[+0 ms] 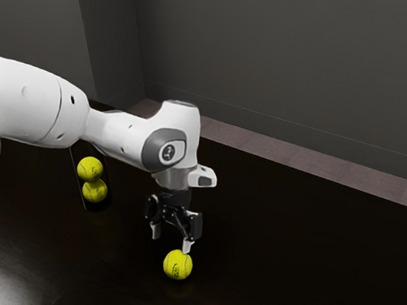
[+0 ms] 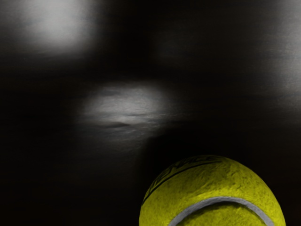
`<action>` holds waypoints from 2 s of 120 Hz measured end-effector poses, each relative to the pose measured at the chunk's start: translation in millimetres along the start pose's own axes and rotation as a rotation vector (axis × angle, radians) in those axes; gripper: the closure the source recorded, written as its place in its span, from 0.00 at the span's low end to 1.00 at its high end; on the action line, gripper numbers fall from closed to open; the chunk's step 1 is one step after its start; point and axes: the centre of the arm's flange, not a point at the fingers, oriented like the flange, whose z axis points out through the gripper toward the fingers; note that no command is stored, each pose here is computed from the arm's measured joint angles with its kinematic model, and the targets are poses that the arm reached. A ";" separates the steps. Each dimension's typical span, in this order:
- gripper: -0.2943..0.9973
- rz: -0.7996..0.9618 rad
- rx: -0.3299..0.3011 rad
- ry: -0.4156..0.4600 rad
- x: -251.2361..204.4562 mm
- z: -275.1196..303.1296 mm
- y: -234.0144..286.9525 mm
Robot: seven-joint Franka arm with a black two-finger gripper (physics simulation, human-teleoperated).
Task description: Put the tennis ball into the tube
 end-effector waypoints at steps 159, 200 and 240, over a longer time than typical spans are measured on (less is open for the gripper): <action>0.43 -0.024 0.026 0.038 -7.8 45.1 28.0; 0.48 0.035 0.114 0.276 -23.9 -127.8 11.0; 0.48 -0.210 0.098 0.351 -74.6 -271.8 -156.1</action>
